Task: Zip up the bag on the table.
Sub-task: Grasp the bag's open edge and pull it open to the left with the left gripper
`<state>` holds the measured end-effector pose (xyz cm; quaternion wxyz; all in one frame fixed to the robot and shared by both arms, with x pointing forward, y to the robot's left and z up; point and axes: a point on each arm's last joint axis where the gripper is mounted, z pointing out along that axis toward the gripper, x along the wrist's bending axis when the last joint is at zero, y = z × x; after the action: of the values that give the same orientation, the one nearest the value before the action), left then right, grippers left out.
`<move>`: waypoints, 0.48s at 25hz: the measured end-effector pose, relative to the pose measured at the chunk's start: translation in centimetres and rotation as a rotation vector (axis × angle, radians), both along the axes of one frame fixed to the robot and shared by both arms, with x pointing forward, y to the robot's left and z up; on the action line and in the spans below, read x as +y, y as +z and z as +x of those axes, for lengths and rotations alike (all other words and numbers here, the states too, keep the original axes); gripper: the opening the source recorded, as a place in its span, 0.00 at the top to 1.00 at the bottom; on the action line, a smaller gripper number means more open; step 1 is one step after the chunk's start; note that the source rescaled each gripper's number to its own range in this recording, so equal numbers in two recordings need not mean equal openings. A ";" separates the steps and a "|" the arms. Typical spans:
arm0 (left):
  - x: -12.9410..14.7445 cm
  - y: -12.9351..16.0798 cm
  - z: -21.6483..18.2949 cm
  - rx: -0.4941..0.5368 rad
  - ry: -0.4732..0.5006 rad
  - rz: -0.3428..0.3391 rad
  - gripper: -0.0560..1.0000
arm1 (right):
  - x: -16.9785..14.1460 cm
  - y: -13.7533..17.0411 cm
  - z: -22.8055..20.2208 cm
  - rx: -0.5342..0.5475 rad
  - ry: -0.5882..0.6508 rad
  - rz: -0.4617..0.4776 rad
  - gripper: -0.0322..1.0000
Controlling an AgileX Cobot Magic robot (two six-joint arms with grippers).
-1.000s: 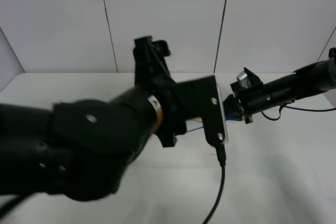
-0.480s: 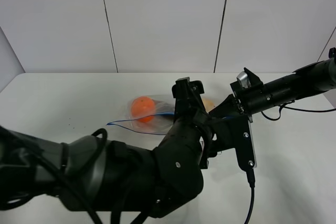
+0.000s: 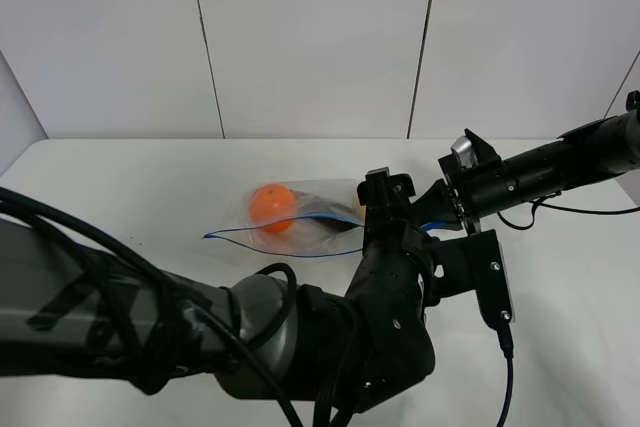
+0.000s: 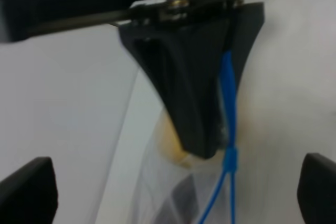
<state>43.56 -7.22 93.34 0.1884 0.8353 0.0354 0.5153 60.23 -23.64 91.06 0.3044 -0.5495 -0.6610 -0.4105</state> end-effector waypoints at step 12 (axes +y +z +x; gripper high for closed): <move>0.0 -0.4 1.2 0.012 0.016 -0.005 0.24 | 0.0 0.0 0.0 0.001 -0.001 0.001 0.94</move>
<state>44.75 -7.20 92.92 0.1861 0.8377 0.0445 0.5115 60.24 -23.64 91.06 0.3046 -0.5500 -0.6604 -0.4106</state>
